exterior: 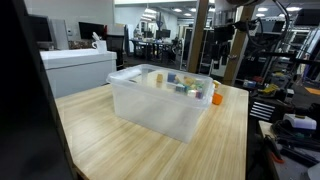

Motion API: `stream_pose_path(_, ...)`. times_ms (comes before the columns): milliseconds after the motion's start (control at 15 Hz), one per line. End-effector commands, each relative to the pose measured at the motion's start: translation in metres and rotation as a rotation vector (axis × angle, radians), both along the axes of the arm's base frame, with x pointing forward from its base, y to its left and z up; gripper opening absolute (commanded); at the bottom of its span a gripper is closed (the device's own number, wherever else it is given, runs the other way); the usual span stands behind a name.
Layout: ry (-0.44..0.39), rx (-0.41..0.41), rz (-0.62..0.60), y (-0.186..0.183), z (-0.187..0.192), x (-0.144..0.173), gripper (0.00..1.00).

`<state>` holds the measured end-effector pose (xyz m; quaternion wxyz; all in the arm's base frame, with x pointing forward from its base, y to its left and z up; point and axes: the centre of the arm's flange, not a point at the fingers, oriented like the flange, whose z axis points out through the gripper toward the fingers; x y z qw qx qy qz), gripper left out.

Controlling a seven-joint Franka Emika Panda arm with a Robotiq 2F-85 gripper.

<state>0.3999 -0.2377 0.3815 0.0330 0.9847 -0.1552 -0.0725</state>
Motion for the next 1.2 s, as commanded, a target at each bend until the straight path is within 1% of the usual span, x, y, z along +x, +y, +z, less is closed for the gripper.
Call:
stream_pose_path(0,-0.007,-0.015,-0.015,-0.016,-0.046,-0.001,1.00)
stream_pose_path(67,-0.014,-0.021,-0.028,-0.021,-0.056,0.000,1.00)
stream_pose_path(133,-0.018,-0.027,-0.040,-0.029,-0.075,0.001,1.00)
stream_pose_path(467,-0.017,-0.048,-0.051,-0.051,-0.123,0.006,1.00)
stream_pose_path(667,-0.029,-0.052,-0.059,-0.055,-0.147,0.014,1.00)
stream_pose_path(733,-0.038,-0.047,-0.064,-0.054,-0.150,0.018,0.75)
stream_pose_path(800,-0.052,-0.044,-0.058,-0.050,-0.151,0.022,0.74)
stream_pose_path(867,-0.057,-0.036,-0.058,-0.048,-0.151,0.025,0.68)
stream_pose_path(1000,-0.063,-0.028,-0.050,-0.041,-0.144,0.034,0.54)
stream_pose_path(1133,-0.058,-0.034,-0.042,-0.030,-0.121,0.041,0.41)
